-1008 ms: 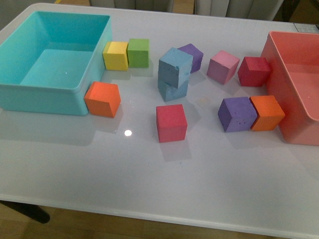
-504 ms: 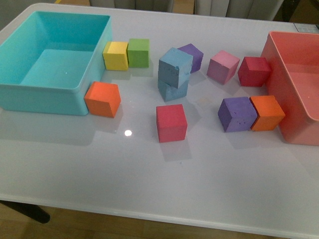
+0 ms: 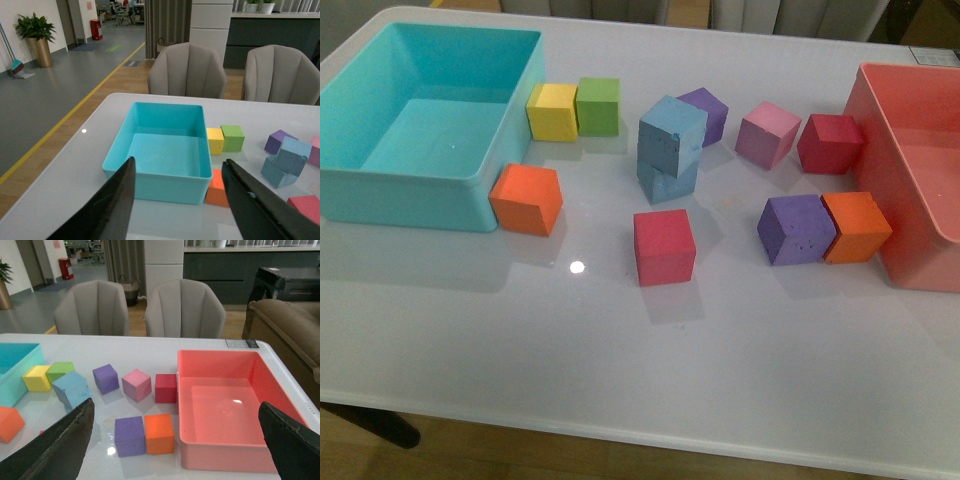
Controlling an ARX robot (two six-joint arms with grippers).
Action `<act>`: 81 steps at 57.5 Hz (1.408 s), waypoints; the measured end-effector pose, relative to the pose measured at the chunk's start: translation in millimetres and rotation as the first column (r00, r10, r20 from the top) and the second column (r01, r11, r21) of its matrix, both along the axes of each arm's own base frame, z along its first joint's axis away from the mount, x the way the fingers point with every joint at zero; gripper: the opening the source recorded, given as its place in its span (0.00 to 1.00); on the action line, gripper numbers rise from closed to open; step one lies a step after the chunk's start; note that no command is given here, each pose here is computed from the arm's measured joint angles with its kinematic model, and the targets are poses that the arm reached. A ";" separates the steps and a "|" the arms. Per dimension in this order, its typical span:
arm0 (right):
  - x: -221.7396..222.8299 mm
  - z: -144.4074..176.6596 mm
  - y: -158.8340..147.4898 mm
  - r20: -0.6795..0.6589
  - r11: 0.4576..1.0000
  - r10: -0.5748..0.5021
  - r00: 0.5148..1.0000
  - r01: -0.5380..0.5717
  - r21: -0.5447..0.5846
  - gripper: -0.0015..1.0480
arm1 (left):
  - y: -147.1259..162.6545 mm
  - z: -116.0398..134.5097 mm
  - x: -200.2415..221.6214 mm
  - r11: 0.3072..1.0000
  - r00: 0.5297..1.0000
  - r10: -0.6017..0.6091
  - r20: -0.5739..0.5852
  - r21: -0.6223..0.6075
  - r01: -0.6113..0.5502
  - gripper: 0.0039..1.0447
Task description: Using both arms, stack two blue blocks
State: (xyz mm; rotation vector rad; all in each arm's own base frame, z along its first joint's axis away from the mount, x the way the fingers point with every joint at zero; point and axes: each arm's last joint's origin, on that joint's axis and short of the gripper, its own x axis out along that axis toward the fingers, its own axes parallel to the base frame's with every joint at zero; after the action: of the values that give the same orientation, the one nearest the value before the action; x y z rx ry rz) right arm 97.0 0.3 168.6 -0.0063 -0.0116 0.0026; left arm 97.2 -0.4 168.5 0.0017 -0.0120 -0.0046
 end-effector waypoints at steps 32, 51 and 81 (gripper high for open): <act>0.0 0.0 0.0 0.000 1.000 0.000 1.000 0.000 0.000 0.91 | 0.0 0.0 0.0 1.000 1.000 0.000 0.000 0.000 0.000 0.92; 0.0 0.0 0.0 0.000 1.000 0.000 1.000 0.000 0.000 0.91 | 0.0 0.0 0.0 1.000 1.000 0.000 0.000 0.000 0.000 0.92; 0.0 0.0 0.0 0.000 1.000 0.000 1.000 0.000 0.000 0.91 | 0.0 0.0 0.0 1.000 1.000 0.000 0.000 0.000 0.000 0.92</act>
State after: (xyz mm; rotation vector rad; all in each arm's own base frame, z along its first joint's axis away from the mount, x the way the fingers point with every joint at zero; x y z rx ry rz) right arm 97.0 0.3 168.6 -0.0063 -0.0116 0.0026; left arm 97.2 -0.4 168.5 0.0021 -0.0120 -0.0046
